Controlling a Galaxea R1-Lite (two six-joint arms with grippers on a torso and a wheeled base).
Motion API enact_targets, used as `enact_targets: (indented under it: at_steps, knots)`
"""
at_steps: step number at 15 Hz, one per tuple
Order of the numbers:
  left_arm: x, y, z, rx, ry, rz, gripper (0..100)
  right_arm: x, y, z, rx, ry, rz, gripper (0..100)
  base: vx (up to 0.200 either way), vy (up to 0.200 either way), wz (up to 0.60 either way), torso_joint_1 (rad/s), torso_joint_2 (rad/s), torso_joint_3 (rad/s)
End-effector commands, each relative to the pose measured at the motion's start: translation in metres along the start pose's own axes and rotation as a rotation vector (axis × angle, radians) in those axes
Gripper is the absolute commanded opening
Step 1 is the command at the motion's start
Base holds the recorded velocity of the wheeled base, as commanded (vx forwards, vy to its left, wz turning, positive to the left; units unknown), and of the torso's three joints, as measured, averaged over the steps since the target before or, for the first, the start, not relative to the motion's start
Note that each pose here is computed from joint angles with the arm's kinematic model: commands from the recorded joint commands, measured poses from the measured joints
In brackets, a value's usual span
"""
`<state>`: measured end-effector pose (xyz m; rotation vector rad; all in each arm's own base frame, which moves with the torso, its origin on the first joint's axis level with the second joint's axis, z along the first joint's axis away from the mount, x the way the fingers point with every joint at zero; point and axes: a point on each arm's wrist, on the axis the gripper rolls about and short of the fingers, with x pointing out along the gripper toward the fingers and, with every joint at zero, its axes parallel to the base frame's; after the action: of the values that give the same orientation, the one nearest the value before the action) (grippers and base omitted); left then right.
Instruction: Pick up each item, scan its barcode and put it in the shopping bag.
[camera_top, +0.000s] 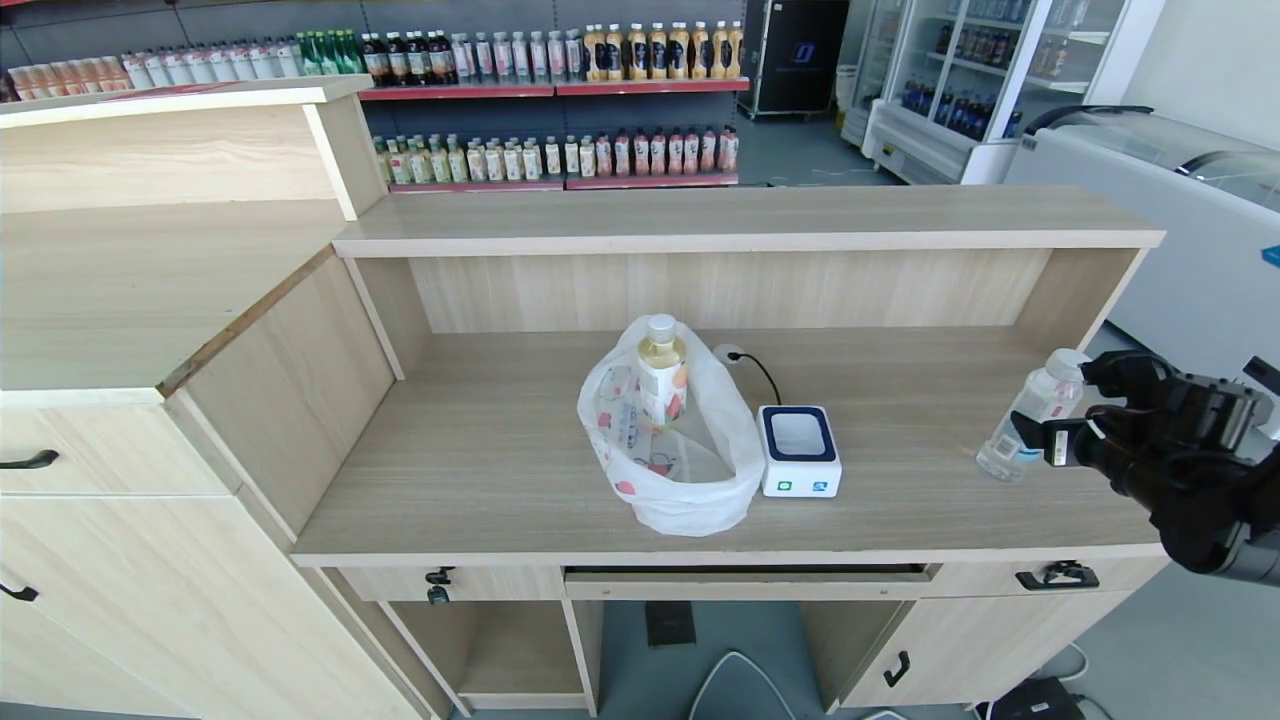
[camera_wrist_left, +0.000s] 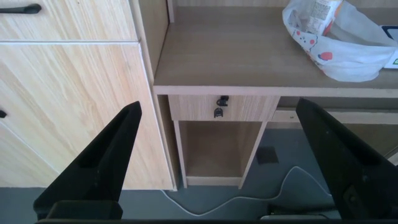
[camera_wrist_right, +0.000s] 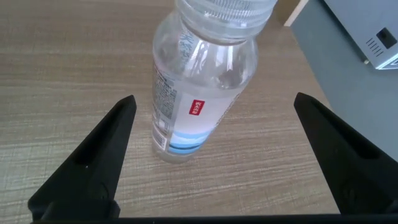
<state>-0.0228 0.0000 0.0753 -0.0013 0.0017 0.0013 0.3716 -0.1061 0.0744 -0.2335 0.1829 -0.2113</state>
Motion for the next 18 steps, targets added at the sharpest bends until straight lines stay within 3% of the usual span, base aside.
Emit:
enact_targets:
  at_steps: [1, 18]
  knots:
    - [0.000, 0.000, 0.000, 0.000, 0.001, 0.000, 100, 0.004, 0.004, -0.004, -0.002, 0.008, 0.012, 100, 0.000, 0.000, 0.00, 0.000, 0.00, 0.000]
    - [0.000, 0.000, 0.000, 0.000, 0.001, 0.002, 100, 0.049, 0.016, -0.018, -0.007, -0.026, 0.025, 100, 0.000, 0.000, 0.00, 0.000, 0.00, 0.000]
